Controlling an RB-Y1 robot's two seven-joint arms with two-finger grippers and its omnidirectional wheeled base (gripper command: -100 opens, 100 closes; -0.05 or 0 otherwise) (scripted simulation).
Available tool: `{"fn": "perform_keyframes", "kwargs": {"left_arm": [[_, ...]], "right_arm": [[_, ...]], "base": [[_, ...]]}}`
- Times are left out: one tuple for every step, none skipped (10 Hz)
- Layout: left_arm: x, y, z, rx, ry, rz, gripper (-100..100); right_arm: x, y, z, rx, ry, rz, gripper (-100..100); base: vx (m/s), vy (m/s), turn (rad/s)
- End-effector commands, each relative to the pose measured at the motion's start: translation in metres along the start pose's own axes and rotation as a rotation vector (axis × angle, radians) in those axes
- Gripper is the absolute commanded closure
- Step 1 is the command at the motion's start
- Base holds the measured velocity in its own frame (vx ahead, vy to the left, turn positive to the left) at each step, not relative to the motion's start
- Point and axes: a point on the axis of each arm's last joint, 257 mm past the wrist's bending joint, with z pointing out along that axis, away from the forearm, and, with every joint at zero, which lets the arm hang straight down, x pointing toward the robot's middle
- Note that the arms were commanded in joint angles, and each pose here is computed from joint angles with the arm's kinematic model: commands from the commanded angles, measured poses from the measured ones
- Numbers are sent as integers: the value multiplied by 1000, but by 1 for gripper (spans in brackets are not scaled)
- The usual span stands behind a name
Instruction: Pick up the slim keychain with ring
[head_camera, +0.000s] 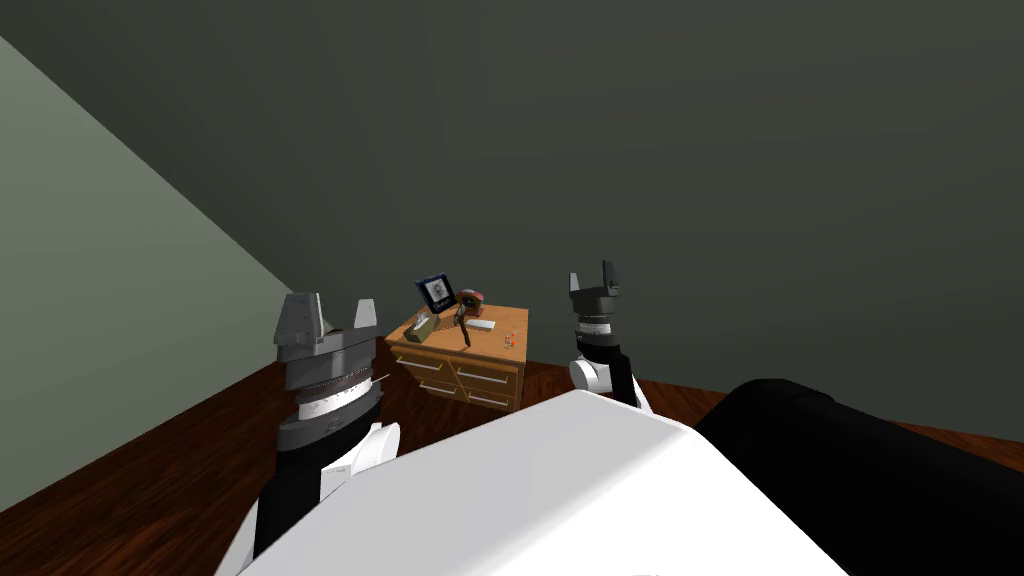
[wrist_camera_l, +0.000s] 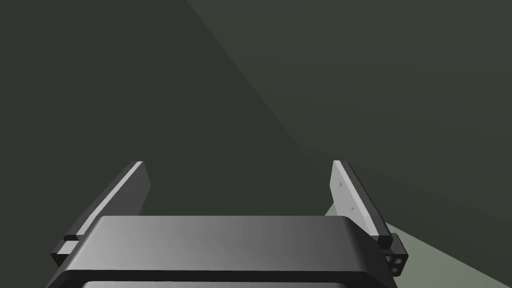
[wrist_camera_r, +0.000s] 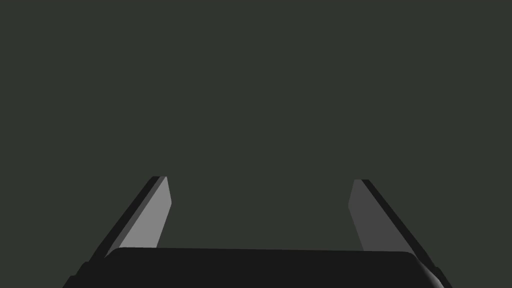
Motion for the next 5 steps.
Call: {"fn": "perform_keyframes", "kwargs": {"left_arm": [[0,0,0,0,0,0,0],[0,0,0,0,0,0,0],[0,0,0,0,0,0,0],[0,0,0,0,0,0,0],[0,0,0,0,0,0,0]], "right_arm": [[3,-6,-3,26,25,-10,-100],[4,-12,-7,51,41,-17,-100],[4,-20,-12,84,55,-25,-100],[4,-30,-19,124,67,-34,-100],[3,-42,-27,171,77,-42,-100]], "base": [[-12,13,2],[-30,23,3],[-36,31,7],[-49,44,17],[-61,51,23]]}}
